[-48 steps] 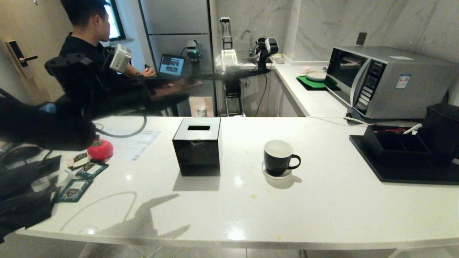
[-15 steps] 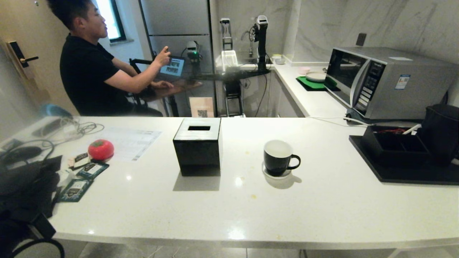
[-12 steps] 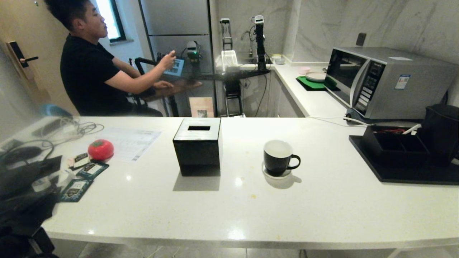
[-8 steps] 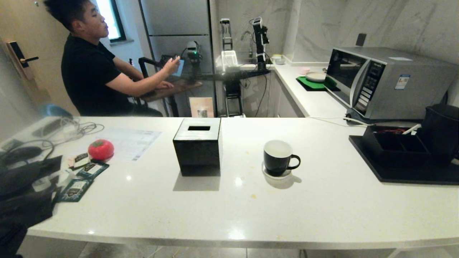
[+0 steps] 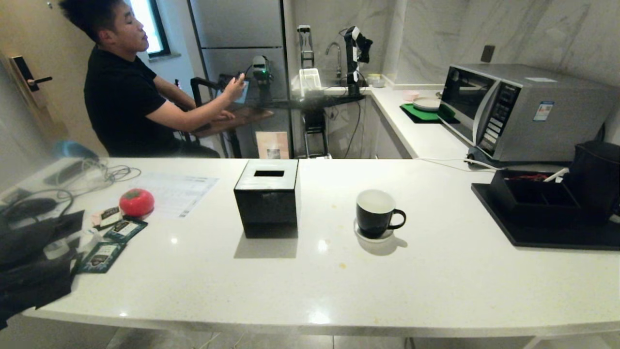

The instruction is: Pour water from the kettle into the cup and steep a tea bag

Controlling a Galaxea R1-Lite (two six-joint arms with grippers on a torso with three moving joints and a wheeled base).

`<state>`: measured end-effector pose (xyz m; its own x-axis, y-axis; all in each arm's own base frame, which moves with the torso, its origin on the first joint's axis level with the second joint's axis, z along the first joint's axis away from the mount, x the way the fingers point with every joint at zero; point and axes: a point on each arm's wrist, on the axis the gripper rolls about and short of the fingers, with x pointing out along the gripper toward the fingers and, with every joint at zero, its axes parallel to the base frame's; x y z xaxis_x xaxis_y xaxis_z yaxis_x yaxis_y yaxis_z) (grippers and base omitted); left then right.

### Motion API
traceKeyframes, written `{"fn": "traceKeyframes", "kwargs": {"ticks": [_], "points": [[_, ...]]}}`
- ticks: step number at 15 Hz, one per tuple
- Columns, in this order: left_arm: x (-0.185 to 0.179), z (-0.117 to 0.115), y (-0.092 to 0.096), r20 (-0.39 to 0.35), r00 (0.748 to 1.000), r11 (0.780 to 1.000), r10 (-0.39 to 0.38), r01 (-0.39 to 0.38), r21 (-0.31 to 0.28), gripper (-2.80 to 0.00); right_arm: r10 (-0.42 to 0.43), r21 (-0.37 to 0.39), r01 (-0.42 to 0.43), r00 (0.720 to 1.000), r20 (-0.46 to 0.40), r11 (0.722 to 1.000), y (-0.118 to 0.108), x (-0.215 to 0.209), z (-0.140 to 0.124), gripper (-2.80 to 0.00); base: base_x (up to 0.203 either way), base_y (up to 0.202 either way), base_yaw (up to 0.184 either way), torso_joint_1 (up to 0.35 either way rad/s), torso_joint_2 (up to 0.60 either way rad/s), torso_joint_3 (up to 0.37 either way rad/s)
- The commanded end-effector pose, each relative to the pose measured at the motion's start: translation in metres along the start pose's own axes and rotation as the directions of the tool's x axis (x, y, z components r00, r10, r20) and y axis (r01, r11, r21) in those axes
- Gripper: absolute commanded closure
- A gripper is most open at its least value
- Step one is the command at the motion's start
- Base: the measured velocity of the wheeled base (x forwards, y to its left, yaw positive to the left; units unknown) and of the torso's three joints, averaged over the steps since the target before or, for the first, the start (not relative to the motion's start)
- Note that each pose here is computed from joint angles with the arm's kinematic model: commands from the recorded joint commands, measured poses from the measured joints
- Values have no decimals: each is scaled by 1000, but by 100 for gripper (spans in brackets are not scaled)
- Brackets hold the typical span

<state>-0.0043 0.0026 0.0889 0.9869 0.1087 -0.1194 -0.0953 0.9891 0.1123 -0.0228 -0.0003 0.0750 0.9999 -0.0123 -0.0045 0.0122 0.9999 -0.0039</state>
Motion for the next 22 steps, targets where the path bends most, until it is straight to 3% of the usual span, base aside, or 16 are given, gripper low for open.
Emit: {"fn": "traceKeyframes", "kwargs": {"ticks": [1,3,8,22], "points": [[-14,-10,-2,127,987,995,-102,103,0,0,0,-1,0,1000,-1,1000,0,0,0,0,0,0,0,0,0,0],[-17,-14,-3,142,984,993,-112,114,-10,0,1,1,-1,1000,-2,1000,0,0,0,0,0,0,0,0,0,0],[-17,-15,-2,133,986,986,-101,117,-119,0,0,1,0,1000,0,1000,0,0,0,0,0,0,0,0,0,0],[-17,-15,-2,134,986,986,-101,118,-121,0,0,7,0,1000,1,1000,0,0,0,0,0,0,0,0,0,0]]}}
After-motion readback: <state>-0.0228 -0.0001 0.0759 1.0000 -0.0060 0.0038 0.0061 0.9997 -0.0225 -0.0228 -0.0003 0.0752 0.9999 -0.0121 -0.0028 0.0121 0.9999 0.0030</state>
